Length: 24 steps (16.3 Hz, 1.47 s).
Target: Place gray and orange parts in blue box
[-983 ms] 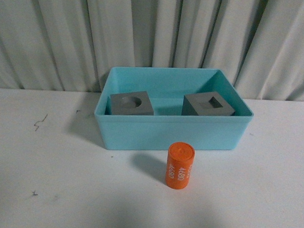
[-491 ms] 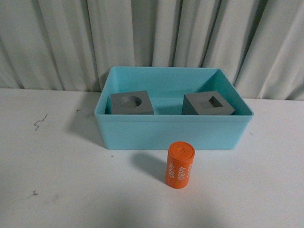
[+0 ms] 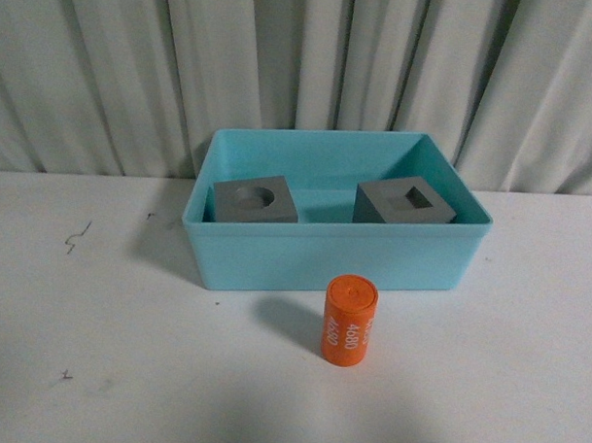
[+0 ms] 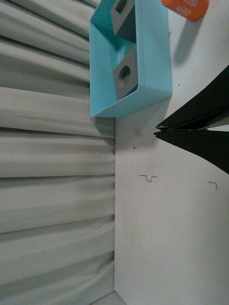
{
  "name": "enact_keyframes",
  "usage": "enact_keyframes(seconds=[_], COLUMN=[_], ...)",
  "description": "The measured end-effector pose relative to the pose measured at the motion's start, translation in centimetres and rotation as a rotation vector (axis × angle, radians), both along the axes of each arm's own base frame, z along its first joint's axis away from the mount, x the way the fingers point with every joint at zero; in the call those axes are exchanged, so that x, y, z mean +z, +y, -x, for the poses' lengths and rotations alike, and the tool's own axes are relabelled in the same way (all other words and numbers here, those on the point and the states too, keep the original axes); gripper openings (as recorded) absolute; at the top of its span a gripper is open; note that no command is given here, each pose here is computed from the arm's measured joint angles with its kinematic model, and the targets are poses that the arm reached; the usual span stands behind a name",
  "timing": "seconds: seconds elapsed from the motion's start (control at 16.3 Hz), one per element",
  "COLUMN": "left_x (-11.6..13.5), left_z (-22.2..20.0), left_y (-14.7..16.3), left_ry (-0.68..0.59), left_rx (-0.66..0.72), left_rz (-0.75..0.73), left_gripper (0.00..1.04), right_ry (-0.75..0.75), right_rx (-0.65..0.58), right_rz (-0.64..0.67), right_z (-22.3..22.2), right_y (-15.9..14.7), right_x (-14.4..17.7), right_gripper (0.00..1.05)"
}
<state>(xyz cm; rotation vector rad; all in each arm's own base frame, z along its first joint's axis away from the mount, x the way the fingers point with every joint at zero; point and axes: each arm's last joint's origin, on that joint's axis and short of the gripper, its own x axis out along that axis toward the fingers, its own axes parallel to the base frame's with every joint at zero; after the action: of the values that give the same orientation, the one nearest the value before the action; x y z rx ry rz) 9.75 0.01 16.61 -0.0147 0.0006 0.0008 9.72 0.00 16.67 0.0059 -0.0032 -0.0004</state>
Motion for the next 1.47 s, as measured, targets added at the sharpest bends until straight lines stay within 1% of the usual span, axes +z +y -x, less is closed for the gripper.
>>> enact_keyframes(seconds=[0.18,0.25,0.31,0.43,0.49,0.55,0.61,0.68,0.74,0.8,0.86,0.92,0.98,1.04,1.17,1.29,1.41,1.47], left_x=[0.0,0.0,0.0,0.0,0.0,0.0,0.0,0.0,0.0,0.0,0.0,0.0,0.0,0.0,0.0,0.0,0.0,0.0], left_z=[0.0,0.0,0.0,0.0,0.0,0.0,0.0,0.0,0.0,0.0,0.0,0.0,0.0,0.0,0.0,0.0,0.0,0.0], left_y=[0.0,0.0,0.0,0.0,0.0,0.0,0.0,0.0,0.0,0.0,0.0,0.0,0.0,0.0,0.0,0.0,0.0,0.0], left_ry=[0.0,0.0,0.0,0.0,0.0,-0.001,0.0,0.0,0.0,0.0,0.0,0.0,0.0,0.0,0.0,0.0,0.0,0.0], left_rx=[0.0,0.0,0.0,0.0,0.001,0.0,0.0,0.0,0.001,0.001,0.0,0.0,0.0,0.0,0.0,0.0,0.0,0.0], left_rz=[0.001,0.0,0.0,0.0,0.0,0.0,0.0,0.0,0.0,-0.001,-0.002,-0.002,-0.002,-0.002,-0.002,-0.002,-0.002,-0.002], left_gripper=[0.03,0.15,0.22,0.42,0.53,0.64,0.74,0.82,0.94,0.99,0.98,0.98,0.98,0.98,0.98,0.98,0.98,0.98], right_ry=[0.0,0.0,0.0,0.029,0.263,0.375,0.345,0.302,0.234,0.243,0.336,0.395,0.438,0.481,0.508,0.513,0.586,0.595], right_rx=[0.0,0.0,0.0,-0.008,-0.07,-0.13,-0.118,-0.049,0.068,0.172,0.266,0.351,0.404,0.485,0.59,0.656,0.675,0.676], right_rz=[0.0,0.0,0.0,-0.006,-0.057,-0.114,-0.131,-0.125,-0.074,-0.002,0.039,0.089,0.121,0.159,0.209,0.262,0.304,0.308], right_z=[0.0,0.0,0.0,0.0,-0.2,-1.9,-3.9,-5.4,-8.4,-11.8,-13.8,-15.1,-15.9,-16.8,-17.7,-18.6,-19.9,-20.5], right_y=[0.0,0.0,0.0,0.0,-0.3,-1.0,-1.5,-1.4,-1.2,-0.8,0.0,1.0,2.0,3.4,5.5,7.6,9.6,10.0], right_x=[0.0,0.0,0.0,-0.2,-0.1,1.1,3.0,4.4,6.5,7.1,6.1,4.7,3.6,2.7,2.1,1.2,-1.5,-2.0], right_gripper=[0.98,0.98,0.98,0.98,0.98,0.98,0.98,0.98,0.98,0.98,0.98,0.98,0.98,0.98,0.98,0.98,0.98,0.98])
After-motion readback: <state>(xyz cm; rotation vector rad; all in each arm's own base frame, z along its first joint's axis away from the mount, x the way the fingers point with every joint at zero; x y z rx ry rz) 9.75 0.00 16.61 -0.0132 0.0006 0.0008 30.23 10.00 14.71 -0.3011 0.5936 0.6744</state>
